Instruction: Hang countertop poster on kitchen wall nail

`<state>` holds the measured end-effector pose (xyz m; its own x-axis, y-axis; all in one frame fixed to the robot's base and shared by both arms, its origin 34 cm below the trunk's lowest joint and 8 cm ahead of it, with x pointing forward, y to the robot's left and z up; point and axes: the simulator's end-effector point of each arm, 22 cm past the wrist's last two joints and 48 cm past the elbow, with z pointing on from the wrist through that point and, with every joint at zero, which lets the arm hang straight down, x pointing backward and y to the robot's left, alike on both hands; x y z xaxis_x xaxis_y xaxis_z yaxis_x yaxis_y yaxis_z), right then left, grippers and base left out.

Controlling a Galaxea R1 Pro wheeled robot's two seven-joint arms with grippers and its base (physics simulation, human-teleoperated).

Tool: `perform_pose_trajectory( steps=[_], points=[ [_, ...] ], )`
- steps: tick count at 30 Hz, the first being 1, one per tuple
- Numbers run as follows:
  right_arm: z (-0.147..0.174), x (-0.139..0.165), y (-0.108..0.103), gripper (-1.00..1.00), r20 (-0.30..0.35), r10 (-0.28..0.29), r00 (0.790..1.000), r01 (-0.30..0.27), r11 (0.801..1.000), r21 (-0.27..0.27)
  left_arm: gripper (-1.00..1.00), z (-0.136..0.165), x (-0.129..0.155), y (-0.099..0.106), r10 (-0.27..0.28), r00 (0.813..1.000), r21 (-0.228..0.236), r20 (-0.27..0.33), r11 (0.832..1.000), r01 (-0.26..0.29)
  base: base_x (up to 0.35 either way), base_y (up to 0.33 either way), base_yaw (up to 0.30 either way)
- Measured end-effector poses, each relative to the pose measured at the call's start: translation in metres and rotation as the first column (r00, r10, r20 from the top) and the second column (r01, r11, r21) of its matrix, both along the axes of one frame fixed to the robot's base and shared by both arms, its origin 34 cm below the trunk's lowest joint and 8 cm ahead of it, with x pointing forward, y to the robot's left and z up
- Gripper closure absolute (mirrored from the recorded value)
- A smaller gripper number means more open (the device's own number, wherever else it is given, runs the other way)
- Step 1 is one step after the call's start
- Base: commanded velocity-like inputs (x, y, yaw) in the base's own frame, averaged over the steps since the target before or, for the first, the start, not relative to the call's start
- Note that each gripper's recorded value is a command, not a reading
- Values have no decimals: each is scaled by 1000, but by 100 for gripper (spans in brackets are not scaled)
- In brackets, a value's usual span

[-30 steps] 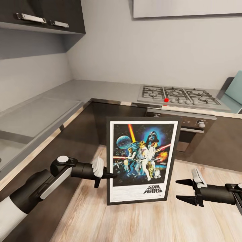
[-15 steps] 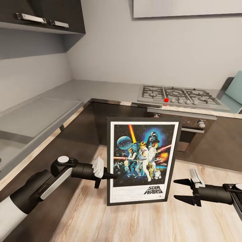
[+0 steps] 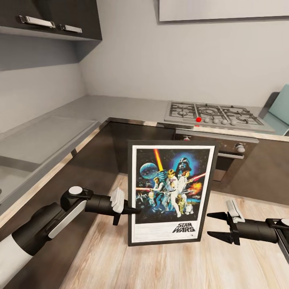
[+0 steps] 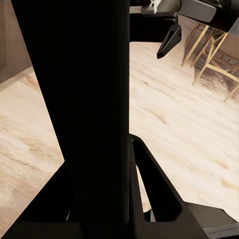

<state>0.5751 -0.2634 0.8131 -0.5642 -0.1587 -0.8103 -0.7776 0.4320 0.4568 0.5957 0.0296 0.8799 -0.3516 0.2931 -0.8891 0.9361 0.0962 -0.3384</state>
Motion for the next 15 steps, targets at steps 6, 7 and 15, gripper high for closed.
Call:
perform_pose_trajectory(
  steps=[6, 7, 15],
  points=[
    [5, 1, 2, -100, 10, -3, 1000, 3, 1000, 25, 100, 2, -7, -1, -30, 1000, -12, -9, 999, 30, 0, 0, 0],
    [6, 1, 2, -100, 10, -3, 1000, 3, 1000, 27, 100, 3, -9, -2, -37, 999, -14, -11, 999, 37, 0, 0, 0],
    [7, 2, 8, -100, 13, -3, 1000, 3, 999, 46, 100, 3, -13, -3, -52, 999, -18, -15, 999, 51, 0, 0, 0]
  ],
)
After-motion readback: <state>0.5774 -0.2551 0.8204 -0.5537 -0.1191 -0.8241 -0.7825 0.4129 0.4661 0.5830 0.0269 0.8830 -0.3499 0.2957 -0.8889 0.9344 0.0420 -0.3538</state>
